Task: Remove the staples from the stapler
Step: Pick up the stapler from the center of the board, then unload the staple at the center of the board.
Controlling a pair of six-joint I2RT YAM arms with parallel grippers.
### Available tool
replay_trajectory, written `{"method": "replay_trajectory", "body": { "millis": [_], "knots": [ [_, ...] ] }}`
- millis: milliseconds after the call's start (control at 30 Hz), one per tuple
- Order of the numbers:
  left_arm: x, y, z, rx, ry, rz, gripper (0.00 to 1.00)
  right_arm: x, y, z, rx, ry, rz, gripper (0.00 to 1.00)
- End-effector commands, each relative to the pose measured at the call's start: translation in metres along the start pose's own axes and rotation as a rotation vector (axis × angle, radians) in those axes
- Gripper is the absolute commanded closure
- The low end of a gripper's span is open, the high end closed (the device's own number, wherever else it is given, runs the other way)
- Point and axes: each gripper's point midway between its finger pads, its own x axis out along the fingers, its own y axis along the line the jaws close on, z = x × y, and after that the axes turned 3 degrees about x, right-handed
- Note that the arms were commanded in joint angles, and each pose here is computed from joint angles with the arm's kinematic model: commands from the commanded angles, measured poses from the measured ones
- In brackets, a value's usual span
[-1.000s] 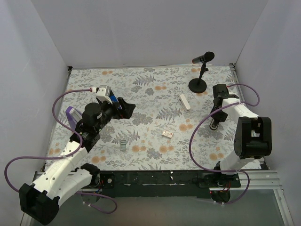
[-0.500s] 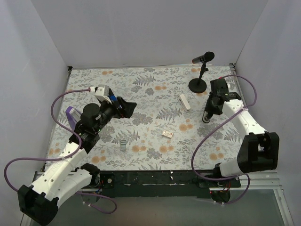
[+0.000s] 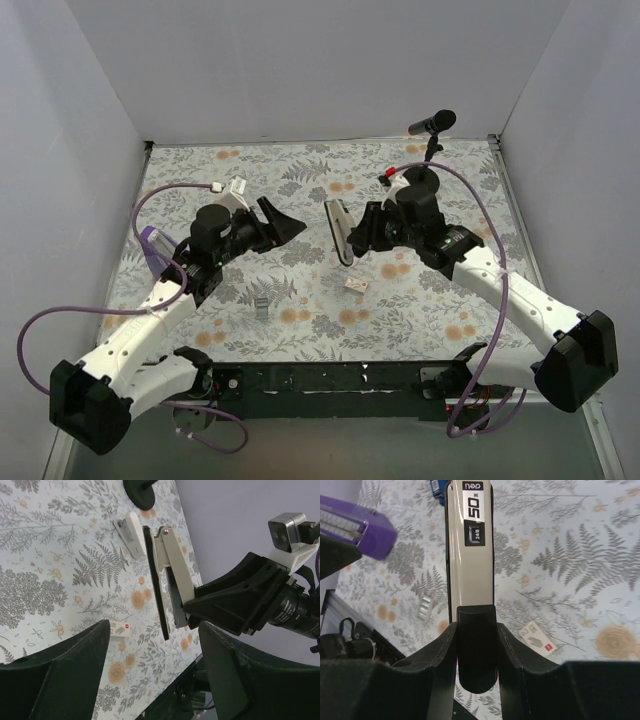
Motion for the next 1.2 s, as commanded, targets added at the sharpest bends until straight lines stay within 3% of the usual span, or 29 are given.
{"method": "replay_trajectory", "body": {
  "millis": [0,433,600,667,833,1167],
  "knots": [
    [0.013,-0.019,-0.010,-0.059,0.108,-0.083,0.32,-0.002,0.070,0.017,0.051,-0.131,0.265,0.99],
    [0.020,-0.005,-0.034,-0.112,0.162,-0.065,0.48,0.009,0.081,0.013,0.110,-0.210,0.216,0.99],
    [0.021,0.007,-0.039,-0.126,0.160,-0.022,0.49,0.017,0.079,0.016,0.114,-0.230,0.186,0.99],
    [0.021,0.017,-0.045,-0.155,0.165,0.024,0.44,0.023,0.074,0.013,0.109,-0.220,0.160,0.99],
    [0.020,0.019,-0.061,-0.232,0.197,-0.004,0.44,0.026,0.072,0.014,0.110,-0.241,0.159,0.99],
    [0.038,0.022,-0.067,-0.282,0.216,-0.020,0.51,0.028,0.073,0.014,0.093,-0.247,0.165,0.99]
  ]
}}
